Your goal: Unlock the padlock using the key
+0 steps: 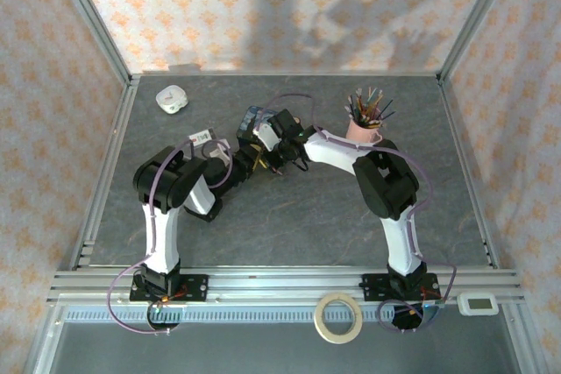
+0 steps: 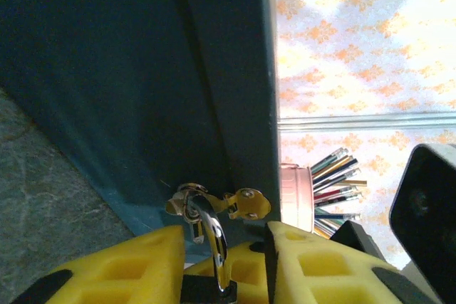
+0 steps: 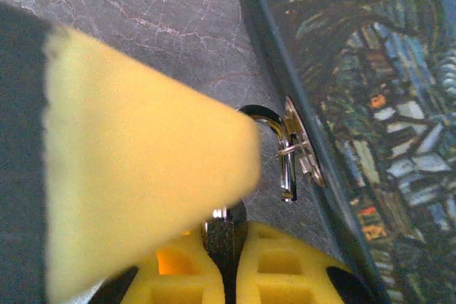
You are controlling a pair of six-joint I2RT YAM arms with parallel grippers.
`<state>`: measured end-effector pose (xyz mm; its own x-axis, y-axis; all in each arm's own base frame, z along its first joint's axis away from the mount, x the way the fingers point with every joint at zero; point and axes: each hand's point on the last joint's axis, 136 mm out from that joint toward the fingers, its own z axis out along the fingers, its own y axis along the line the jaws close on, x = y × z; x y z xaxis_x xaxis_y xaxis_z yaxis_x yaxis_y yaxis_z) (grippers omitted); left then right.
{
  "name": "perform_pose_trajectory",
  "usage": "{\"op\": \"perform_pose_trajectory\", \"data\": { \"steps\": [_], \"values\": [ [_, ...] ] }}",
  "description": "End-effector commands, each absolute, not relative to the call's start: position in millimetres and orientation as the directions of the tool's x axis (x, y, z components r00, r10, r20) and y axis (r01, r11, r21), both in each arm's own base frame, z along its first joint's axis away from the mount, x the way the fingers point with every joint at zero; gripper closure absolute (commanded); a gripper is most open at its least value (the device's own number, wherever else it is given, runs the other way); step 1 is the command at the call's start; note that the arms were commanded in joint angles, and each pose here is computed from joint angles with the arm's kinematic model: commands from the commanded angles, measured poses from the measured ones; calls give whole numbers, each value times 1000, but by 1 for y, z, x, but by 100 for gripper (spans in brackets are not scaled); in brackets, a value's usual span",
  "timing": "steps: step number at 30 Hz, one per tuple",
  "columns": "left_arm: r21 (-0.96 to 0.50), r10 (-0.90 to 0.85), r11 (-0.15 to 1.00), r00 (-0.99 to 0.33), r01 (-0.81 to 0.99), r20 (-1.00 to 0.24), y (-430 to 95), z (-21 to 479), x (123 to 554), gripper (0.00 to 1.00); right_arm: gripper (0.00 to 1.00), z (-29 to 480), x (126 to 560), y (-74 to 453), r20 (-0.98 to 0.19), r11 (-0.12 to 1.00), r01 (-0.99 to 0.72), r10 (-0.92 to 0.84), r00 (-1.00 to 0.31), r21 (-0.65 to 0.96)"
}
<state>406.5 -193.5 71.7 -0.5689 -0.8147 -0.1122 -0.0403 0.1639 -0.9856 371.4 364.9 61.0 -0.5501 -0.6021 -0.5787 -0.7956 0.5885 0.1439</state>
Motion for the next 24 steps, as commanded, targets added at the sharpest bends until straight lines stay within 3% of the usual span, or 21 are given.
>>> {"op": "perform_pose_trajectory", "data": {
  "steps": [1, 7, 10, 12, 13, 19, 24],
  "values": [
    [-988, -816, 154, -562, 9, -133, -199, 82, 412, 73, 100, 64, 372, 374, -608, 568, -806, -585, -537, 165],
    [-988, -812, 156, -568, 11, -134, -202, 78, 416, 100, 100, 68, 372, 374, -613, 568, -806, -581, -535, 166],
    [-986, -809, 168, -570, 6, -142, -201, 75, 414, 100, 85, 75, 370, 370, -615, 583, -796, -571, -544, 164],
    [-985, -807, 174, -572, 3, -145, -201, 72, 414, 100, 67, 88, 366, 369, -624, 587, -789, -552, -553, 181],
    [-985, -806, 175, -573, 4, -146, -202, 72, 413, 100, 63, 95, 363, 368, -633, 585, -788, -540, -555, 193],
    [-983, -803, 183, -577, -1, -149, -201, 69, 411, 100, 46, 145, 351, 350, -693, 634, -733, -413, -591, 248],
    [-982, -784, 186, -601, 16, -158, -206, 72, 407, 100, 36, 167, 396, 306, -710, 801, -493, -125, -693, 340]
  ]
}}
